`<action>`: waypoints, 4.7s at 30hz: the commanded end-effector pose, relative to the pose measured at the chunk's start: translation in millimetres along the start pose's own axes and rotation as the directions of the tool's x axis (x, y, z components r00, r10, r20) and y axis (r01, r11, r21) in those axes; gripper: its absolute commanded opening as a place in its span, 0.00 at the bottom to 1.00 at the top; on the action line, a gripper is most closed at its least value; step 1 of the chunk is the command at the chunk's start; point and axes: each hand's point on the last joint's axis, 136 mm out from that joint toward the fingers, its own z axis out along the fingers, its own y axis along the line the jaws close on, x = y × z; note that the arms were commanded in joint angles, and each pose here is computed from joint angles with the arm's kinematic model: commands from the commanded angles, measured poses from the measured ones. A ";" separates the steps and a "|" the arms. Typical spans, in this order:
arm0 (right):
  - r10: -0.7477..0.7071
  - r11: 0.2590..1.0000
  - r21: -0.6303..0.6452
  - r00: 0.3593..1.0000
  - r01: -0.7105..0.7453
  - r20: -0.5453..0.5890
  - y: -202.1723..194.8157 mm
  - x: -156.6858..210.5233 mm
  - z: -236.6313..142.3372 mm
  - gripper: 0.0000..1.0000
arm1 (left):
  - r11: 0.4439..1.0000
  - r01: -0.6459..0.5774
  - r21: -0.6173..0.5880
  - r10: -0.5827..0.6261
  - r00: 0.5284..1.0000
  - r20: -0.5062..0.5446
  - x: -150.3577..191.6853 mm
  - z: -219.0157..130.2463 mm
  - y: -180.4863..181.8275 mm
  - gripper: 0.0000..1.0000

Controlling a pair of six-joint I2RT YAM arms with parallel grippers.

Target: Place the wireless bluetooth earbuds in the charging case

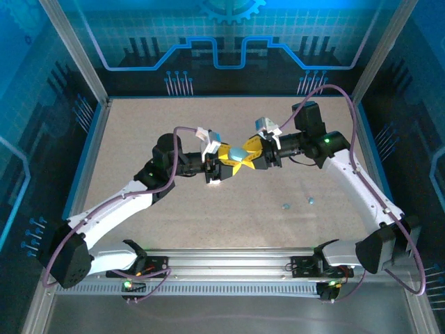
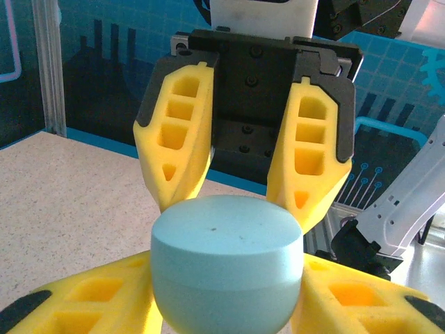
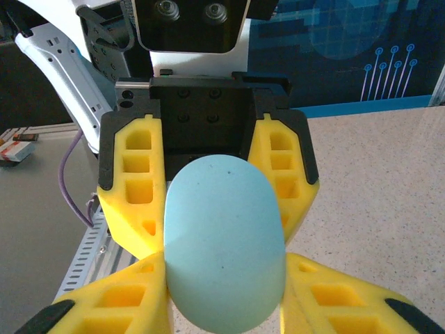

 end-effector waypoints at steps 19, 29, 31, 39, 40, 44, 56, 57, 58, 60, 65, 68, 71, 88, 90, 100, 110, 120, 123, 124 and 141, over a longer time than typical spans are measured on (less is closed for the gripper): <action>-0.056 0.998 -0.025 0.998 0.056 -0.031 10.4 6.0 10.4 0.37 | 0.998 -0.012 0.055 0.010 0.999 0.039 -19.1 3.8 -10.5 0.47; -0.065 0.998 -0.025 0.997 0.064 -0.033 12.2 4.9 9.7 0.38 | 0.998 -0.019 0.054 0.018 0.999 0.027 -15.4 3.4 -10.6 0.35; -0.058 0.998 -0.017 0.998 0.057 -0.031 10.9 3.4 9.0 0.40 | 0.998 -0.035 0.056 0.034 0.999 0.025 -13.3 3.2 -11.0 0.33; 0.035 0.999 0.026 0.999 -0.035 -0.001 -2.1 -6.1 -0.8 0.47 | 0.992 -0.112 0.050 0.110 0.993 0.040 -0.1 0.5 -11.0 0.31; 0.043 0.999 0.033 0.999 -0.043 0.000 -3.8 -6.3 -1.7 0.47 | 0.991 -0.121 0.051 0.118 0.992 0.048 -0.5 0.4 -11.8 0.31; 0.051 0.998 0.046 0.999 -0.052 0.010 -6.8 -8.3 -3.3 0.49 | 0.990 -0.127 0.056 0.124 0.991 0.053 2.3 1.4 -12.3 0.31; 0.034 0.985 0.167 0.999 -0.036 0.010 -24.2 -8.6 -8.9 0.54 | 0.990 -0.125 0.062 0.122 0.991 0.049 7.2 3.1 -12.8 0.31; 0.026 0.984 0.178 1.000 -0.028 0.012 -25.1 -9.1 -9.8 0.54 | 0.990 -0.124 0.063 0.121 0.991 0.049 7.6 3.1 -13.0 0.31; 0.022 0.982 0.190 1.000 -0.023 0.011 -26.9 -8.4 -10.4 0.54 | 0.991 -0.122 0.063 0.119 0.992 0.050 7.8 3.0 -13.0 0.31; 0.015 0.979 0.205 1.000 -0.017 0.010 -28.5 -7.8 -11.3 0.54 | 0.991 -0.120 0.064 0.117 0.992 0.051 8.6 3.6 -13.4 0.31; -0.004 0.972 0.236 1.000 0.010 -0.024 -31.7 -2.5 -8.5 0.53 | 0.991 -0.112 0.069 0.108 0.992 0.062 6.6 4.5 -14.2 0.32; -0.029 0.978 0.208 0.999 0.033 -0.022 -25.5 -4.6 -5.9 0.49 | 0.992 -0.107 0.070 0.103 0.993 0.065 7.2 5.3 -14.0 0.32; -0.049 0.986 0.158 0.999 0.049 -0.003 -15.1 -11.6 -3.7 0.46 | 0.992 -0.104 0.073 0.099 0.993 0.064 8.9 6.4 -13.9 0.32; -0.026 0.967 0.255 0.998 0.011 0.056 -8.8 -40.3 -25.0 0.52 | 0.994 -0.108 -0.014 0.109 0.986 0.126 15.7 8.3 4.4 0.32; -0.002 0.948 0.317 0.997 -0.024 0.079 -11.7 -44.5 -35.1 0.53 | 0.993 -0.113 -0.031 0.117 0.981 0.154 14.4 7.8 7.0 0.32; 0.539 0.192 0.777 0.726 -0.599 0.427 -73.5 49.3 -151.1 0.56 | 0.982 -0.127 -0.136 0.155 0.965 0.213 20.1 4.6 24.4 0.32; 0.789 -0.334 0.579 0.116 -0.744 0.604 -30.1 222.7 -132.9 0.48 | 0.980 -0.129 -0.148 0.163 0.956 0.244 18.3 4.0 25.4 0.32; 0.824 -0.489 0.614 -0.098 -0.619 0.558 7.5 323.1 -107.1 0.49 | 0.979 -0.140 -0.148 0.174 0.952 0.253 12.4 2.0 22.5 0.32; 0.824 -0.491 0.611 -0.103 -0.620 0.558 4.5 330.0 -104.5 0.48 | 0.979 -0.139 -0.147 0.173 0.953 0.250 12.7 1.8 22.1 0.32; 0.828 -0.488 0.601 -0.117 -0.633 0.549 3.1 331.1 -99.8 0.48 | 0.979 -0.139 -0.147 0.172 0.953 0.248 13.0 1.9 21.9 0.32; 0.892 -0.396 0.620 -0.125 -0.678 0.434 -25.6 337.2 -65.3 0.42 | 0.978 -0.144 -0.149 0.177 0.956 0.234 11.0 3.0 22.2 0.32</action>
